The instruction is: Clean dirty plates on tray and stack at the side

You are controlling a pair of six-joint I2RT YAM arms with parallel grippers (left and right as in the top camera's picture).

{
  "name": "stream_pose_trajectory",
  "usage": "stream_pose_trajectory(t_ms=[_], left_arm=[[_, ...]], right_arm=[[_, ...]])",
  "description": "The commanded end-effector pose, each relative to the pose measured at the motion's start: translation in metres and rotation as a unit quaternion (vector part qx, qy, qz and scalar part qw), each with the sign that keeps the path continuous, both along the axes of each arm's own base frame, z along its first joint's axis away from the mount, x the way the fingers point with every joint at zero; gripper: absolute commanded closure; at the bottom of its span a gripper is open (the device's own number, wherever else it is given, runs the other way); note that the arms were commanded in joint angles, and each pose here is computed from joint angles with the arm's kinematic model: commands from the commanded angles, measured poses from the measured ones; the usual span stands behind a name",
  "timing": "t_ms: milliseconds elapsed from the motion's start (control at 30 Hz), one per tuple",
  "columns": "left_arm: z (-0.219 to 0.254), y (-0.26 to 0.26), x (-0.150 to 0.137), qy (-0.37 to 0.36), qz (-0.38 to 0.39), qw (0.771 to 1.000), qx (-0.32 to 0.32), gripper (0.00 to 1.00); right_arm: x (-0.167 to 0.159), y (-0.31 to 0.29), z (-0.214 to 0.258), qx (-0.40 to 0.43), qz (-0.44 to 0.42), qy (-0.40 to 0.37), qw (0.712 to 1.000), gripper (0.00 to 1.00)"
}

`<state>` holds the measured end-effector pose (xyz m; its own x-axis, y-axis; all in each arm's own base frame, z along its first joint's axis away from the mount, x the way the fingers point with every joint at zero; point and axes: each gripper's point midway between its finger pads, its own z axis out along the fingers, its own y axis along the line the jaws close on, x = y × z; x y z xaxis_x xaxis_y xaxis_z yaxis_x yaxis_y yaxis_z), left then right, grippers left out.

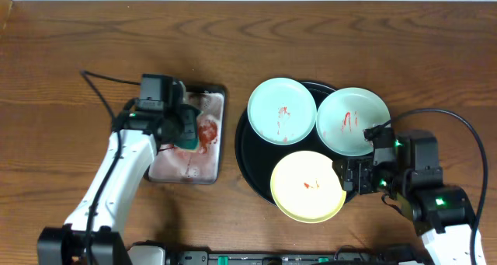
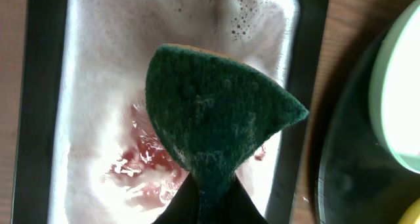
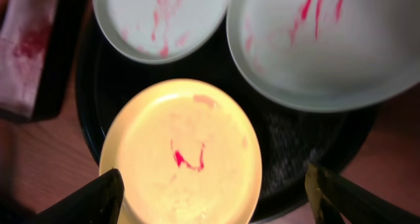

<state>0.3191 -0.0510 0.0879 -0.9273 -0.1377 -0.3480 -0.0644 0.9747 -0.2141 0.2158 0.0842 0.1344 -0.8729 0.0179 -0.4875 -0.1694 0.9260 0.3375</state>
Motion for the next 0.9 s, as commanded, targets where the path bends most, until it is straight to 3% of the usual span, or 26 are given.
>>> stream_pose_trajectory(t_ms=[0, 200, 433, 867], left_arm=[[0.010, -0.007, -0.005, 0.006, 0.005, 0.998, -0.066, 0.92], [0.026, 0.002, -0.007, -0.063, 0.009, 0.992, -0.105, 0.93], [0.048, -0.013, -0.022, -0.151, -0.029, 0.978, -0.144, 0.93], [0.046, -0.014, -0.027, -0.152, -0.026, 0.977, -0.148, 0.93]], right_arm=[[0.000, -0.002, -0.009, -0.007, -0.002, 0.032, 0.999, 0.14], [-0.004, -0.003, -0.042, -0.018, -0.002, 0.115, 0.993, 0.24], [-0.007, -0.003, -0.071, -0.028, -0.001, 0.183, 0.983, 0.28], [-0.004, -0.002, -0.100, -0.032, 0.004, 0.230, 0.973, 0.41]])
